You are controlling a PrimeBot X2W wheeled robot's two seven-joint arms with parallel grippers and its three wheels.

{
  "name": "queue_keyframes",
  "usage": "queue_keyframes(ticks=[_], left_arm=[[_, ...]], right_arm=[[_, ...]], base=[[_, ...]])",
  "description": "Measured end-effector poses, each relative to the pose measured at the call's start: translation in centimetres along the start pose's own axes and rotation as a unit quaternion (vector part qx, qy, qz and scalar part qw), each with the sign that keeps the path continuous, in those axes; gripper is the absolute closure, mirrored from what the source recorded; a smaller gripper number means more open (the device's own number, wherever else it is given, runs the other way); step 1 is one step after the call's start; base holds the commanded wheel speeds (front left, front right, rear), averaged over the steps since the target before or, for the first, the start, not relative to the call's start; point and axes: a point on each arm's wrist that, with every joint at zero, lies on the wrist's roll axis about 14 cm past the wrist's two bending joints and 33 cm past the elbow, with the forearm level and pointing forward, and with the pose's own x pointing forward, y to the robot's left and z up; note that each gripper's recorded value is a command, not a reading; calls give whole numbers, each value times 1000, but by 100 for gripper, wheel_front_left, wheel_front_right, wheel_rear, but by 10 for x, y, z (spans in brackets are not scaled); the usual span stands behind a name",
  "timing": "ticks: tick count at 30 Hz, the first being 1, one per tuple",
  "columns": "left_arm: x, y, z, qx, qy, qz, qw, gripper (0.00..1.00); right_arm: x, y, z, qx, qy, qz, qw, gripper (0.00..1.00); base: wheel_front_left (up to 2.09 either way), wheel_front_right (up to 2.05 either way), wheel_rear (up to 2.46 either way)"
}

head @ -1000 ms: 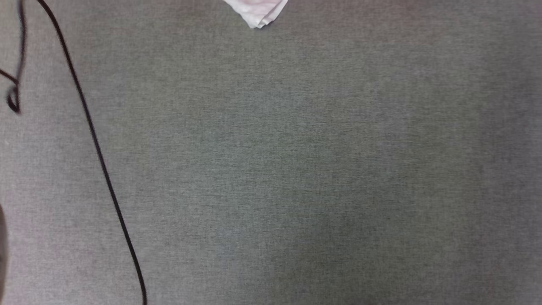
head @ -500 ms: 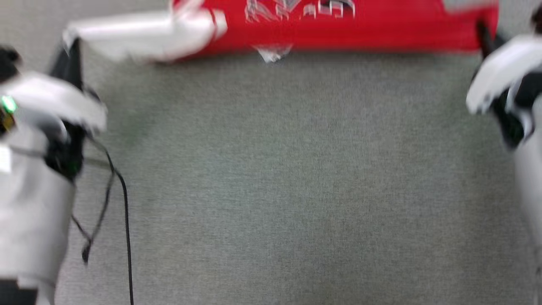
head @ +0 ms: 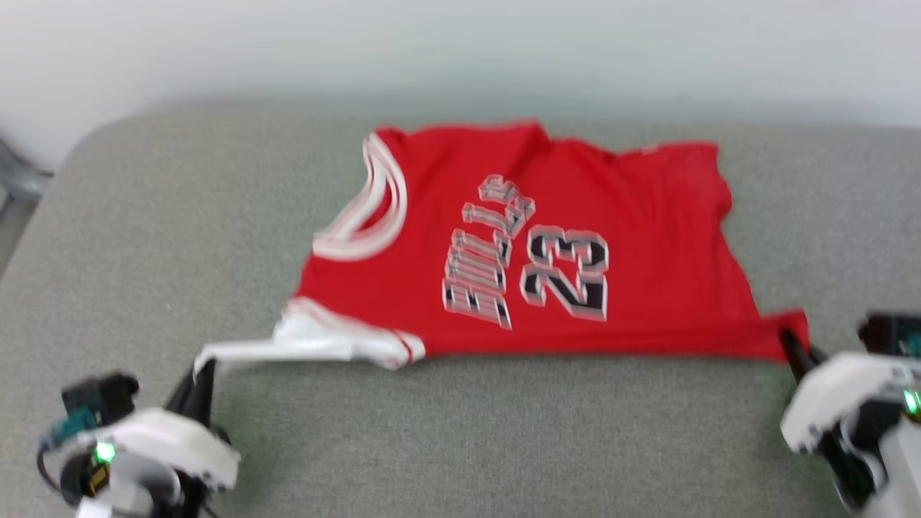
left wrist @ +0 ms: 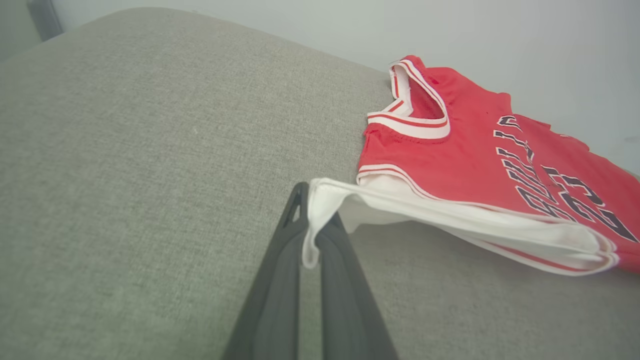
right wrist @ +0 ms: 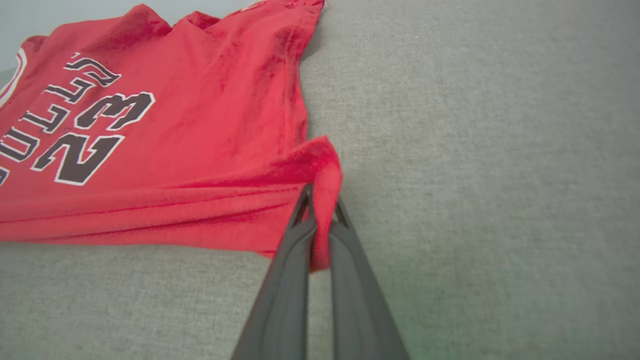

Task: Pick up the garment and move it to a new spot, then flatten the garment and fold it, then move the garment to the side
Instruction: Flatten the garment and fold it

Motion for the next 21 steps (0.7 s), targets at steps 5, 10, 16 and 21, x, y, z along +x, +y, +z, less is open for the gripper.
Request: queue_keyframes(ticks=[5, 10, 16, 21], left_arm=[[-37, 3, -8, -26, -4, 16, 1000, 100], [-73, 6, -26, -41, 17, 33, 998, 100], [-103, 8, -42, -60, 50, 55, 995, 100], [-101, -4, -33, -53, 50, 38, 997, 100]], right_arm=[[-41, -15, -20, 22, 4, -17, 1000, 100], [-78, -20, -42, 32, 17, -31, 999, 100], [-112, -23, -64, 38, 47, -52, 997, 100], [-116, -21, -51, 34, 39, -61, 997, 100]], base=[[0, 0, 0], [0, 0, 0], [0, 0, 0], [0, 0, 0]])
